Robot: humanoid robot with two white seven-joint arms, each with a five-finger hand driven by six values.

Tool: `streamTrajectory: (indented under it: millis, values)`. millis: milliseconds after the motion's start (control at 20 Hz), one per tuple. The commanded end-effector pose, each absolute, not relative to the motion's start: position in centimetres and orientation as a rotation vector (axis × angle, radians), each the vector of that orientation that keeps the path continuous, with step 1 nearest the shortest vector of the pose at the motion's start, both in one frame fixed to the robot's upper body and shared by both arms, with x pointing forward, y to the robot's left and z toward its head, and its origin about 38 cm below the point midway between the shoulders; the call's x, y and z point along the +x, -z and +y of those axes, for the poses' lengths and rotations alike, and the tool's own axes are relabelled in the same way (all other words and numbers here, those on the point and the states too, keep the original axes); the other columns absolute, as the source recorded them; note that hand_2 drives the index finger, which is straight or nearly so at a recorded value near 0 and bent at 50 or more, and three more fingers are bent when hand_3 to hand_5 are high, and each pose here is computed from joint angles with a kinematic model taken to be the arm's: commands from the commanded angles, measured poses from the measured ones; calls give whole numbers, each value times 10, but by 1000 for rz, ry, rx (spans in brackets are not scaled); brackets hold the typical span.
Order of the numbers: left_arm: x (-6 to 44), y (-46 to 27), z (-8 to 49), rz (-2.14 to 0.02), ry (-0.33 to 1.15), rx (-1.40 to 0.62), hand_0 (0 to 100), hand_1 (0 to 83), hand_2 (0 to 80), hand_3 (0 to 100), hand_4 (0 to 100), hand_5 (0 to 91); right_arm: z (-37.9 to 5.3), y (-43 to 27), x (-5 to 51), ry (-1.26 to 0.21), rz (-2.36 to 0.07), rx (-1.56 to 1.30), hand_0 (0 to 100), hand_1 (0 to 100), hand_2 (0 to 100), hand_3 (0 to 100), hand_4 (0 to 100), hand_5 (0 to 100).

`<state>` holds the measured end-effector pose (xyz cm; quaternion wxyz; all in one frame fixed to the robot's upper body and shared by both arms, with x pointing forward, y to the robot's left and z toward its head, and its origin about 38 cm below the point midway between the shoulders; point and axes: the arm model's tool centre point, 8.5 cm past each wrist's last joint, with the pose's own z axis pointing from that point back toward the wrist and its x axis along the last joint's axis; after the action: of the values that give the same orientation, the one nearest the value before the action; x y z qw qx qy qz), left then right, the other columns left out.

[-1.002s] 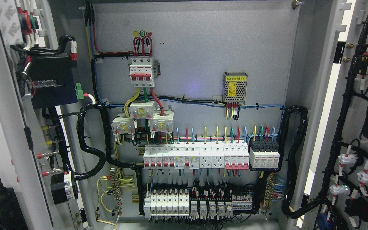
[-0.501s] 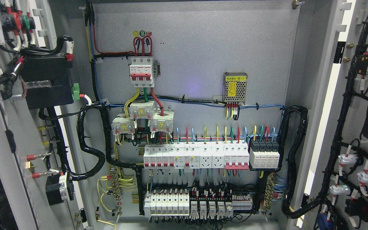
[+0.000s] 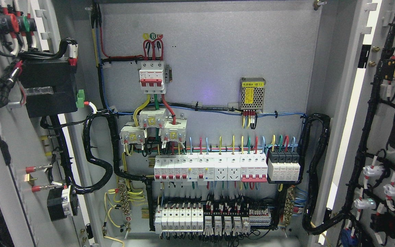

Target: Open door with both hands

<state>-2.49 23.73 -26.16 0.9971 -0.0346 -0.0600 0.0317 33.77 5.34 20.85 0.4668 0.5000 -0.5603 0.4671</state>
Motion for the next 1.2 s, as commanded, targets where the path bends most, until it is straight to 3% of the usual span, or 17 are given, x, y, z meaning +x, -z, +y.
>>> streamTrajectory:
  millis: [0, 501, 751, 1152]
  values:
    - [-21, 262, 237, -130, -62, -70, 0, 0, 0, 0, 33, 0, 31, -192, 357, -1045, -1383, 1162, 0, 0, 0, 0, 0, 0]
    - [-21, 262, 237, -130, -59, -71, 0, 0, 0, 0, 32, 0, -52, -156, 385, -746, -1475, 905, 0, 0, 0, 0, 0, 0]
    - [5, 262, 232, -224, -36, -79, 0, 0, 0, 0, 33, 0, -93, -145, 372, -709, -1678, 882, 0, 0, 0, 0, 0, 0]
    - [35, 242, 201, -459, 93, -136, 0, 0, 0, 0, 33, 0, -117, -128, 346, -644, -1689, 869, 0, 0, 0, 0, 0, 0]
